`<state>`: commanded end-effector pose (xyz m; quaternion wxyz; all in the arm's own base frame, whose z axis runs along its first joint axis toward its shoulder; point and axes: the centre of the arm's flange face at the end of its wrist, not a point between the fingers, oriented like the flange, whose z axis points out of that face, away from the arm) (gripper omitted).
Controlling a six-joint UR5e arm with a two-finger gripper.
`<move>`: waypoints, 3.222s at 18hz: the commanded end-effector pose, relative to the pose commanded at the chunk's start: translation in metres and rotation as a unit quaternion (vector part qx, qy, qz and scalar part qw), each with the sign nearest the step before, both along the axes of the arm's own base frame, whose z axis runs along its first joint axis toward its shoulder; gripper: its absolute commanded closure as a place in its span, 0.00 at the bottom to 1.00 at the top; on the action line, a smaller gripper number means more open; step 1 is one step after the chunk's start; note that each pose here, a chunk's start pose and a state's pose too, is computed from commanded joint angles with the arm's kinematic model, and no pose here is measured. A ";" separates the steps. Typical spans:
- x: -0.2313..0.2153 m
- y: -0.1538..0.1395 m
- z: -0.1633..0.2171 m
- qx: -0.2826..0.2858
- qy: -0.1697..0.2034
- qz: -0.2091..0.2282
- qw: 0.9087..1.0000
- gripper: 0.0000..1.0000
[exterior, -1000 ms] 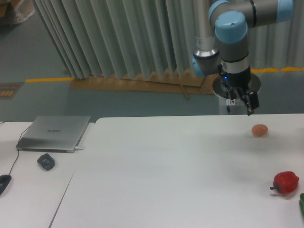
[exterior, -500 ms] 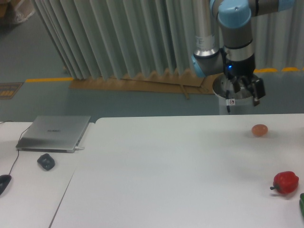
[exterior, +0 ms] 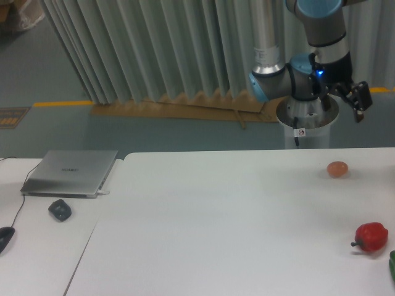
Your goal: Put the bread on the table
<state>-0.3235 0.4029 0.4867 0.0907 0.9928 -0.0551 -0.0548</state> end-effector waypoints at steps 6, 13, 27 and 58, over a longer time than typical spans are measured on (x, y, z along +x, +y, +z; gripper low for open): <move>-0.097 -0.018 -0.035 0.071 -0.069 0.090 0.991 0.00; -0.178 -0.091 -0.044 0.136 -0.045 0.127 0.981 0.00; -0.198 -0.110 -0.047 0.149 -0.043 0.130 0.979 0.00; -0.314 -0.108 -0.119 0.115 0.066 0.078 0.988 0.00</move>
